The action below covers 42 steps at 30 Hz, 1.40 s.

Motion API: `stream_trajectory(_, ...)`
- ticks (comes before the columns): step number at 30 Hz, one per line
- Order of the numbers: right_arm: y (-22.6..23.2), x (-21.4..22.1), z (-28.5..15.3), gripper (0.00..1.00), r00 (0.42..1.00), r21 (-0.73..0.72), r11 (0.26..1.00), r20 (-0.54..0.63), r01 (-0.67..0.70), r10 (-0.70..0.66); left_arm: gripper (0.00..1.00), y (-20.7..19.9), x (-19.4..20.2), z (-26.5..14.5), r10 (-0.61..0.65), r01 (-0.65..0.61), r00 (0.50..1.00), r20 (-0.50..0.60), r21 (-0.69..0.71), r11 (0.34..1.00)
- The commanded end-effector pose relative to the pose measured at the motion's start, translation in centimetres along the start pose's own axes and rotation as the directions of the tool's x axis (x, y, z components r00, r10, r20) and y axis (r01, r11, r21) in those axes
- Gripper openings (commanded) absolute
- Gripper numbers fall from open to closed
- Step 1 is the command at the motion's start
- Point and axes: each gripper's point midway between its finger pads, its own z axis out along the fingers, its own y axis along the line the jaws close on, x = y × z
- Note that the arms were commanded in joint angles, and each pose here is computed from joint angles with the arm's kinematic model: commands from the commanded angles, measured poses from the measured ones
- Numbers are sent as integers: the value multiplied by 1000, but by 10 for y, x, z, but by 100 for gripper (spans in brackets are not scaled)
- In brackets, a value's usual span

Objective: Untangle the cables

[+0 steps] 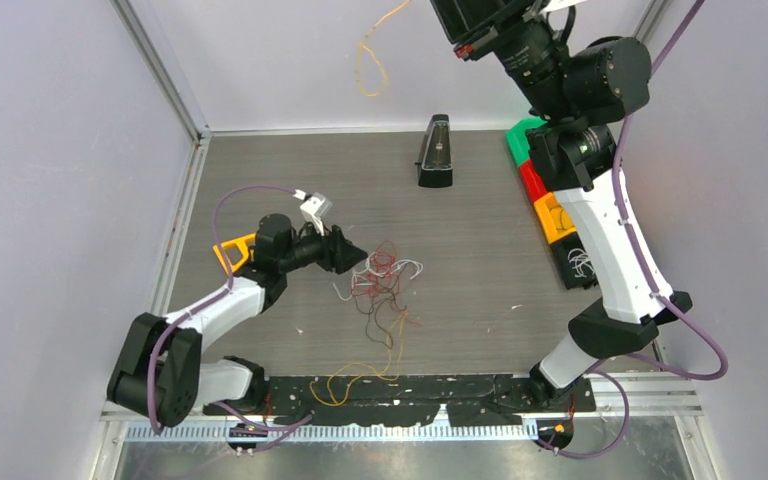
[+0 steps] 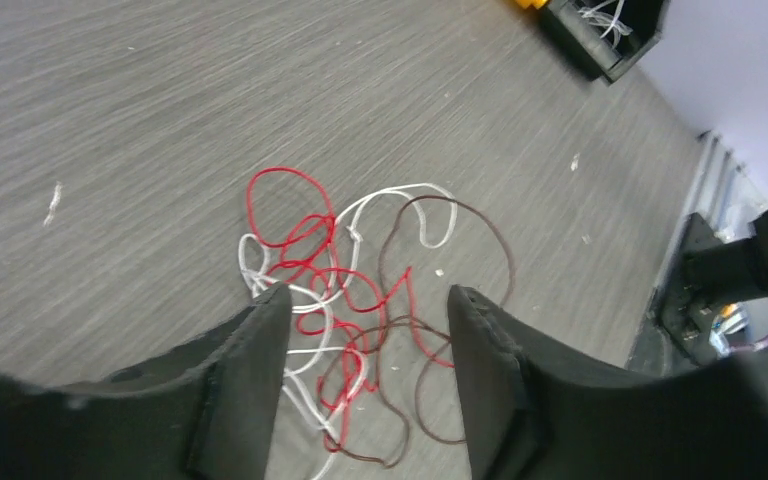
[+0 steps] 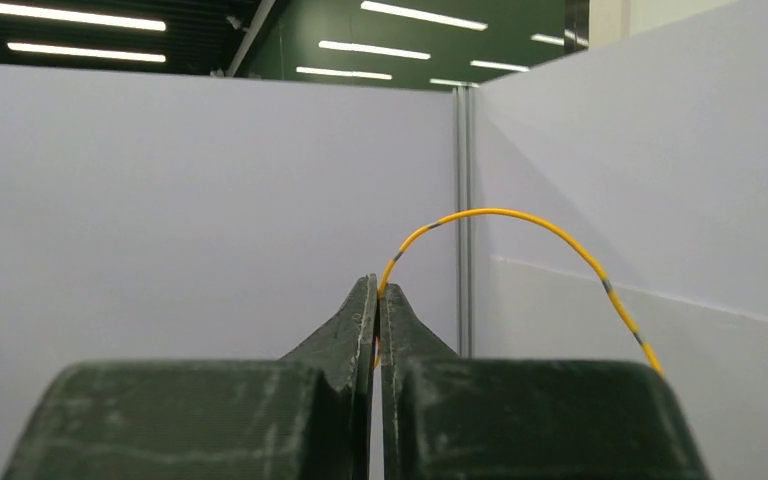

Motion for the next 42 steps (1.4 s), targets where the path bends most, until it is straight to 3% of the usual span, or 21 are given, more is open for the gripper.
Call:
stream_trajectory(1,0,9,-11,5,999,4,1000,-49,9,-9,75,-25,-29,-17,140,-144,988,65,63,988)
stream_trajectory(4,1,46,-30,5,987,-11,1000,-161,-19,17,87,-47,-58,-39,283,-294,950,129,70,953)
stream_trajectory(10,10,126,-95,5,912,-62,995,-408,-71,40,92,-86,-91,-84,521,-540,836,174,90,837)
stream_trajectory(15,29,178,-169,5,787,-120,982,-615,-148,43,96,-129,-148,-108,590,-634,758,278,107,766)
stream_trajectory(19,48,199,-210,5,704,-179,961,-710,-213,24,99,-181,-189,-119,594,-694,713,372,252,675)
stream_trajectory(24,62,204,-223,5,669,-211,931,-742,-299,47,100,-226,-219,-114,549,-693,719,427,372,618)
stream_trajectory(28,73,205,-226,5,647,-241,905,-761,-350,47,99,-247,-236,-106,519,-723,682,516,368,584)
stream_trajectory(34,87,203,-221,5,652,-299,885,-758,-357,7,100,-260,-230,-90,505,-725,686,524,432,537)
stream_trajectory(40,91,186,-191,5,723,-319,889,-691,-329,20,100,-242,-193,-65,469,-657,752,463,470,589)
stream_trajectory(42,93,178,-182,5,746,-324,890,-665,-322,28,95,-237,-189,-61,441,-629,774,454,471,618)
